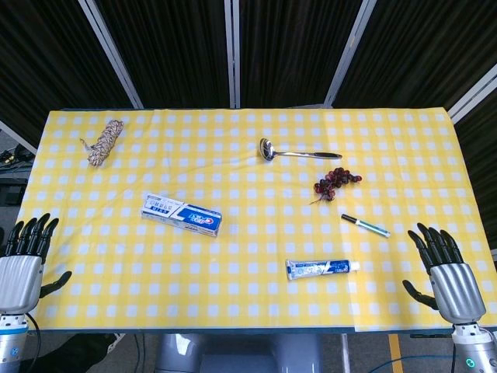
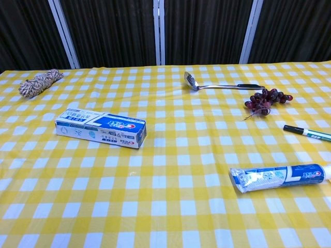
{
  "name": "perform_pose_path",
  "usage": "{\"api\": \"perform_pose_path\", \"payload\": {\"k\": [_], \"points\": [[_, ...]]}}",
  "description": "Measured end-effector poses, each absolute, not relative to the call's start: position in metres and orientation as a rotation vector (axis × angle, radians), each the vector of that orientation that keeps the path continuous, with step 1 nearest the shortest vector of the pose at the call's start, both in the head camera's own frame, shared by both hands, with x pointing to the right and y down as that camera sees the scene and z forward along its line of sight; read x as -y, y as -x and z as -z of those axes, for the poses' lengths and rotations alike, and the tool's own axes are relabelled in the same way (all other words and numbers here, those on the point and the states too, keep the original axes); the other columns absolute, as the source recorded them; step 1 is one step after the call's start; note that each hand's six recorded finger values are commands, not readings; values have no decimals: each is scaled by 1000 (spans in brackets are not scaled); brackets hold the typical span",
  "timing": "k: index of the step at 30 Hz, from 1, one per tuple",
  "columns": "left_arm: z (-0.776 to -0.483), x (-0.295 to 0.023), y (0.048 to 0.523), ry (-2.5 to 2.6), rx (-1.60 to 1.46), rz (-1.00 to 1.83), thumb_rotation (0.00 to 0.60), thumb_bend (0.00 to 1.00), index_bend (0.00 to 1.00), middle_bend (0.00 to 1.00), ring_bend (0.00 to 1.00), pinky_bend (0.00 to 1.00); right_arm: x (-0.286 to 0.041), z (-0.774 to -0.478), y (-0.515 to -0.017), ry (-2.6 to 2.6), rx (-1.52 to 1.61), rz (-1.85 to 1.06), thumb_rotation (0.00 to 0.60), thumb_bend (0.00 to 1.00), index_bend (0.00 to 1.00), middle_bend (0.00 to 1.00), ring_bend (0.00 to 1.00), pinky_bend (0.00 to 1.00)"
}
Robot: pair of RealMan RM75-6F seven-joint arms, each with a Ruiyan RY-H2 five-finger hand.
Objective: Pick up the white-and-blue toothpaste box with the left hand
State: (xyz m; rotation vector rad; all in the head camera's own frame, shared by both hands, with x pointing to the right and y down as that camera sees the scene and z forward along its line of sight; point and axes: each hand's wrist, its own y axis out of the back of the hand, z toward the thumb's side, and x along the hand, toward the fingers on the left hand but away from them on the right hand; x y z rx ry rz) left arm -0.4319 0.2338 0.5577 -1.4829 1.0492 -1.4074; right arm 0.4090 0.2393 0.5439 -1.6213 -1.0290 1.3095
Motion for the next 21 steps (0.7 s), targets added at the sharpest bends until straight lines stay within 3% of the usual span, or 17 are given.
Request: {"api": "perform_pose_path", "payload": {"k": [21], "points": [[-563,-235,427,1505,-1009,1409,600,0,0,0,0,0,-238,-541,-411,1618,1046,-1308,600,117,37,0,0,0]]}}
